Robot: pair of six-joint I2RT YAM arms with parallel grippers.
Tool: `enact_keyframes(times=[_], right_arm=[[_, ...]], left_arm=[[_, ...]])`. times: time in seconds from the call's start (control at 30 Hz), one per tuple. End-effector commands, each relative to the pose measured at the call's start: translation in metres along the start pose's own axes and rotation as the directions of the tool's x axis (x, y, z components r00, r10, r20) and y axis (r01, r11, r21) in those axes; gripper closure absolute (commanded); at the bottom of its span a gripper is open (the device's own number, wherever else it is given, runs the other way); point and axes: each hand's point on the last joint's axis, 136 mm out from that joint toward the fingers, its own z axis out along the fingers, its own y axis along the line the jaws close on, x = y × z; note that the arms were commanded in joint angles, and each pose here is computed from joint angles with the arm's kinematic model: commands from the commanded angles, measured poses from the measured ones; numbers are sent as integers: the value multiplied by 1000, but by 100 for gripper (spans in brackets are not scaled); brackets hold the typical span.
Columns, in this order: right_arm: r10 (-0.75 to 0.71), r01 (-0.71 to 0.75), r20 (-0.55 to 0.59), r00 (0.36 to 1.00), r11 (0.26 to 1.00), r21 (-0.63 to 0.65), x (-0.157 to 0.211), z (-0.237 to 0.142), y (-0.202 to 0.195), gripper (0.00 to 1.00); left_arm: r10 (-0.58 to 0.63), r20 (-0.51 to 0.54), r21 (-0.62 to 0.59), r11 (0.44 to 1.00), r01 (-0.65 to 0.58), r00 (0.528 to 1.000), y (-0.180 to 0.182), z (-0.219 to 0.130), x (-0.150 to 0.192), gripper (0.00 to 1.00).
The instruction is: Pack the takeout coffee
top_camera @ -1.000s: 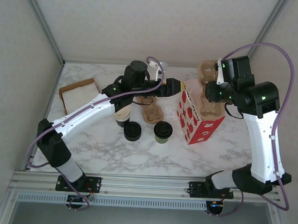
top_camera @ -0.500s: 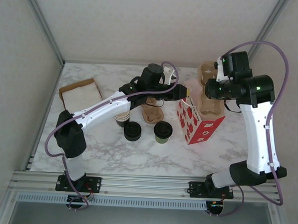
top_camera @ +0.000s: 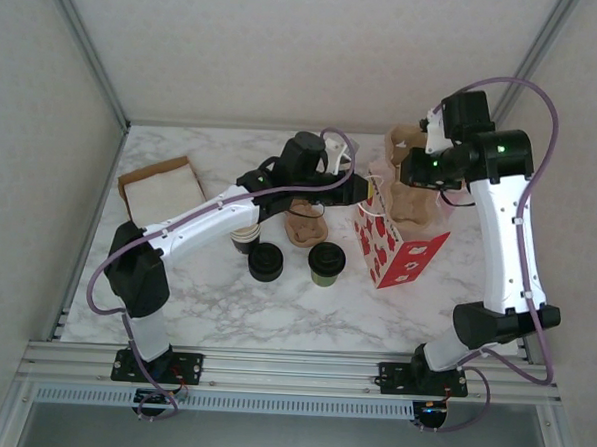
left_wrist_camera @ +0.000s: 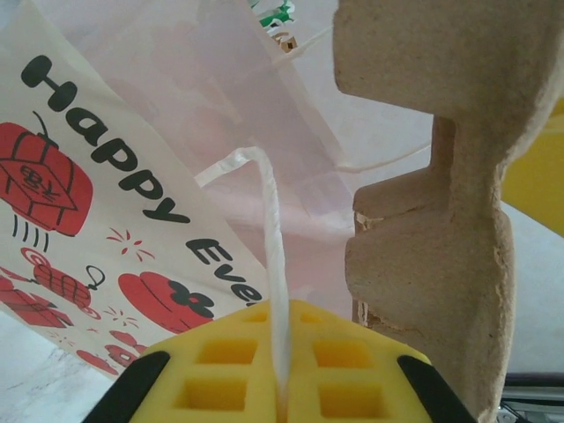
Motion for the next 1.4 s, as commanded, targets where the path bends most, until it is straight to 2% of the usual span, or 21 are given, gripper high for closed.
enact_keyframes(times=[0.0,0.23,0.67,1.0,1.37], right_arm=[[12,-14,-30,999,998,-56,1,8,1,78],[38,-43,-78,996,997,-69,2,23,-7,78],[43,-46,-89,995,998,-30,-4,37,-22,80],[15,-11,-72,997,999,49,5,34,-36,80],[-85,92,-74,994,991,95,15,31,-24,79]], left_arm=[[34,34,-4,999,-34,999,-9,-15,-6,100],[37,39,-11,999,-37,999,-6,-20,-7,100],[40,36,-13,999,-39,999,-2,-21,-9,100],[42,39,-10,999,-42,998,-2,-23,-11,100],[39,44,-11,999,-38,998,-3,-24,-15,100]])
